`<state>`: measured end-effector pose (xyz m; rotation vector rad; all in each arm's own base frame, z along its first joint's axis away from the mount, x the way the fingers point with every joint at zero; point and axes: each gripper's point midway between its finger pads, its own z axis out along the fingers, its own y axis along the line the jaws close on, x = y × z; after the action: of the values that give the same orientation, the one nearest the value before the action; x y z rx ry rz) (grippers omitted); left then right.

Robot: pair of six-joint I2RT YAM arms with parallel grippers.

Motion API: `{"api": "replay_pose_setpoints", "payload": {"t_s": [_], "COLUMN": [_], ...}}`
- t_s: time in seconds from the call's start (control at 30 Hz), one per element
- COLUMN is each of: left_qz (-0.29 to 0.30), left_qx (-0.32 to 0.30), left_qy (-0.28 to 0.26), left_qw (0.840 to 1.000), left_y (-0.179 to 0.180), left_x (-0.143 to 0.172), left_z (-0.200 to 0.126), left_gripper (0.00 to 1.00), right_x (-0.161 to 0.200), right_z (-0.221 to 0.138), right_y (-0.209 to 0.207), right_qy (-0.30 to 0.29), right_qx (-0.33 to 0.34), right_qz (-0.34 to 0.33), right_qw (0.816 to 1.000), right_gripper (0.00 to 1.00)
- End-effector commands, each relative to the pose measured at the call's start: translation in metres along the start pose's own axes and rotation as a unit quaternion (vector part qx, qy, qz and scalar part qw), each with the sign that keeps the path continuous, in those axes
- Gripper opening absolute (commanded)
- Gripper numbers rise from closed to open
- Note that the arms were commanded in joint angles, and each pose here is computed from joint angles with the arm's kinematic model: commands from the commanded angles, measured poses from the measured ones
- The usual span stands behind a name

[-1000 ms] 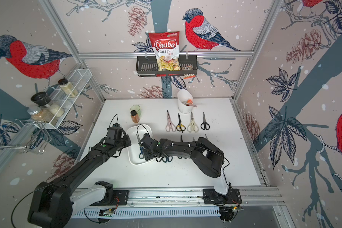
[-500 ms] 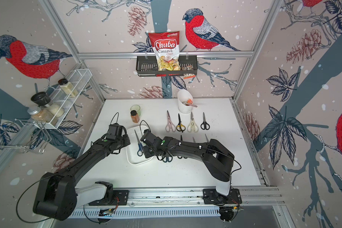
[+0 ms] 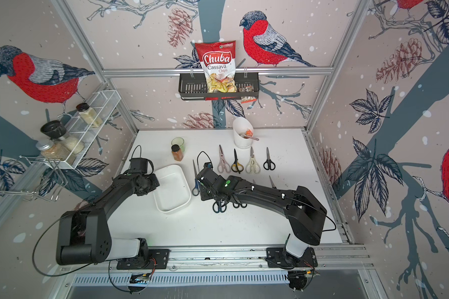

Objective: Take the scissors out of the storage box
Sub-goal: Place the storage box at the center of the board, then place the scissors at the center of the board.

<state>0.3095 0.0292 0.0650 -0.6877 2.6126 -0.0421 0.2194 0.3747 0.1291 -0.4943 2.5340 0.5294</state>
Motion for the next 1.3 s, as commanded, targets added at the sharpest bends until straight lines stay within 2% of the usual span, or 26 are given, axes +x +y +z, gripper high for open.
{"api": "replay_pose_setpoints", "payload": {"t_s": [0.0,0.07,0.1,0.13,0.17,0.23,0.27,0.33,0.37,0.6,0.77,0.83,1.17,1.2,1.27], "left_qz": [-0.01,-0.023,-0.03,-0.036,-0.041,-0.041,-0.042,-0.045,-0.048,-0.056,-0.062,-0.063,-0.051,-0.049,-0.042], "left_qx": [-0.031,-0.036,-0.033,-0.03,-0.026,-0.013,-0.01,-0.007,-0.004,0.065,0.16,0.178,0.193,0.194,0.195], "left_qy": [0.002,-0.002,-0.003,-0.004,-0.005,-0.008,-0.009,-0.015,-0.021,-0.084,-0.088,-0.086,-0.062,-0.061,-0.063], "left_qw": [0.999,0.999,0.999,0.999,0.999,0.999,0.999,0.999,0.999,0.993,0.981,0.978,0.978,0.978,0.978], "left_y": [0.02,0.029,0.031,0.031,0.03,0.025,0.024,0.021,0.02,-0.005,-0.033,-0.037,-0.038,-0.038,-0.039], "left_x": [-0.004,-0.007,-0.008,-0.009,-0.009,-0.012,-0.014,-0.02,-0.024,-0.057,-0.051,-0.044,-0.02,-0.019,-0.019], "left_z": [0.0,0.0,0.0,0.0,-0.001,-0.005,-0.007,-0.014,-0.018,-0.067,-0.092,-0.096,-0.098,-0.097,-0.098], "left_gripper": [0.0,0.08,0.2,0.44,0.6,0.7,0.8,0.84,0.96,0.95,0.94,0.93,0.93,0.93,0.93], "right_x": [0.012,0.018,0.022,0.026,0.03,0.037,0.04,0.044,0.046,0.066,0.078,0.081,0.088,0.087,0.084], "right_z": [0.004,0.007,0.009,0.011,0.014,0.02,0.023,0.028,0.032,0.057,0.067,0.071,0.086,0.086,0.085], "right_y": [-0.019,-0.023,-0.025,-0.025,-0.024,-0.022,-0.02,-0.016,-0.016,-0.007,-0.012,-0.015,-0.007,-0.007,-0.007], "right_qy": [0.015,0.026,0.033,0.039,0.048,0.06,0.068,0.079,0.086,0.138,0.156,0.158,0.167,0.166,0.162], "right_qx": [0.047,0.058,0.063,0.066,0.068,0.072,0.074,0.074,0.076,0.095,0.126,0.136,0.135,0.137,0.14], "right_qz": [0.022,0.027,0.029,0.031,0.032,0.031,0.034,0.038,0.042,0.04,0.049,0.056,0.064,0.064,0.062], "right_qw": [0.999,0.998,0.997,0.997,0.996,0.995,0.994,0.993,0.993,0.985,0.978,0.976,0.974,0.974,0.975], "right_gripper": [0.0,0.0,0.0,0.0,0.0,0.0,0.0,0.0,0.0,0.0,0.0,0.0,0.0,0.02,0.13]}}
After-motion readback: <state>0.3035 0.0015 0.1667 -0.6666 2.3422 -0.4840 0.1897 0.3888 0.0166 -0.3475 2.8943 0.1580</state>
